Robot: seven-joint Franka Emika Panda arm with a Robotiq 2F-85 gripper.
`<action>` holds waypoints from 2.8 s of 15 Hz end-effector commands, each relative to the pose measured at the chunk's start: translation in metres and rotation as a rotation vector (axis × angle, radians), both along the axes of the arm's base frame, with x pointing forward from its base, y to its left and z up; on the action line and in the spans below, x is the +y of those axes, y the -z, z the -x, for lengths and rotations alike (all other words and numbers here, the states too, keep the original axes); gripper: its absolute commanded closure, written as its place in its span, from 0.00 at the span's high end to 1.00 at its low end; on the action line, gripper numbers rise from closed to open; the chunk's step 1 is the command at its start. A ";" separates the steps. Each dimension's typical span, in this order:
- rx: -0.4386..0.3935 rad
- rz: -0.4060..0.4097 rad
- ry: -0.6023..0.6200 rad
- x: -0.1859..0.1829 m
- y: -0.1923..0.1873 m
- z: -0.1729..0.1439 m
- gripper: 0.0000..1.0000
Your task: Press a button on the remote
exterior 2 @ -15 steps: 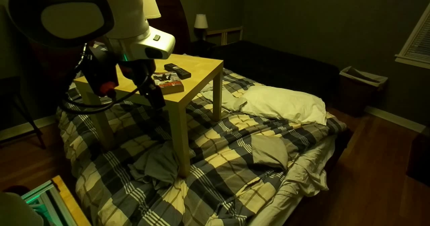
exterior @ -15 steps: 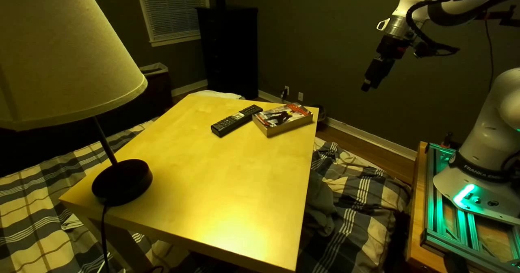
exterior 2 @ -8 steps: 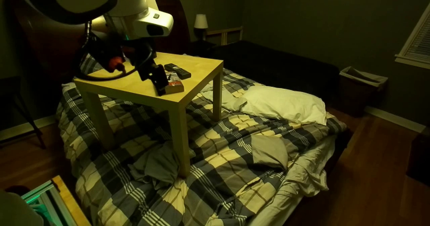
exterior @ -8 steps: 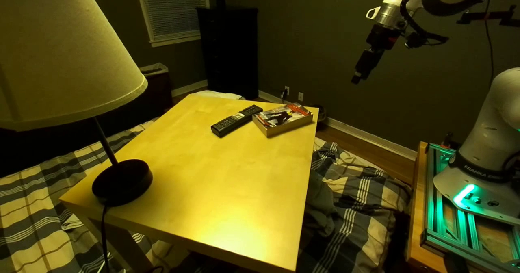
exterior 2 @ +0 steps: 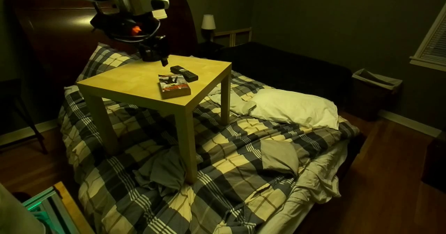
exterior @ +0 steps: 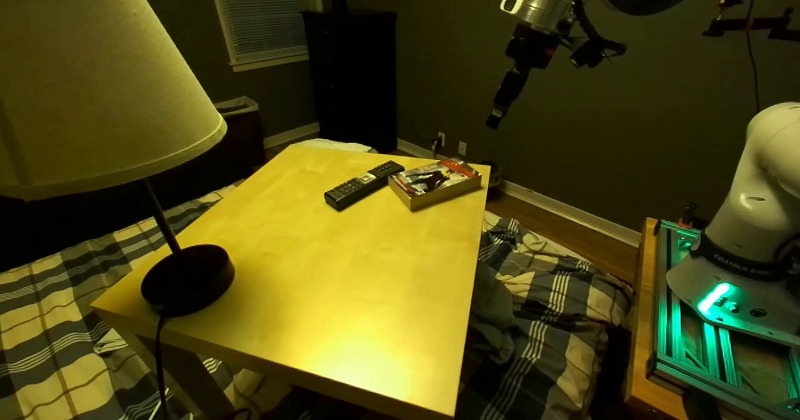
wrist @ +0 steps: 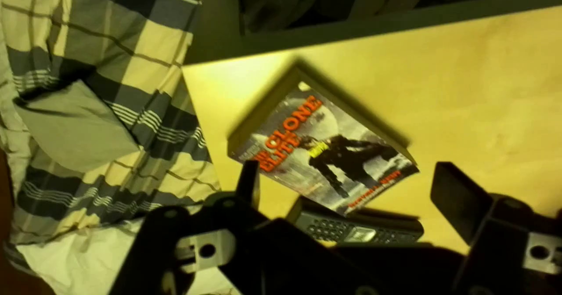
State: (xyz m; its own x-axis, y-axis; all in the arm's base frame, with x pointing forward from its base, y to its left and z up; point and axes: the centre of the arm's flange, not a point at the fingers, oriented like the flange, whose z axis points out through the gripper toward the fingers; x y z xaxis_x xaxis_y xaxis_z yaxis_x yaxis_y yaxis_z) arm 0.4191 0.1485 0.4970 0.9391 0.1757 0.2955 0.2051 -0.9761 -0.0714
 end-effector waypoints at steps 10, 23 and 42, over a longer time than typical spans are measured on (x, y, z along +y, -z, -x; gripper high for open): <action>-0.218 0.053 -0.263 0.101 0.033 -0.125 0.54; -0.336 0.008 -0.265 0.125 0.093 -0.178 0.00; -0.278 0.035 -0.229 0.120 0.123 -0.190 0.00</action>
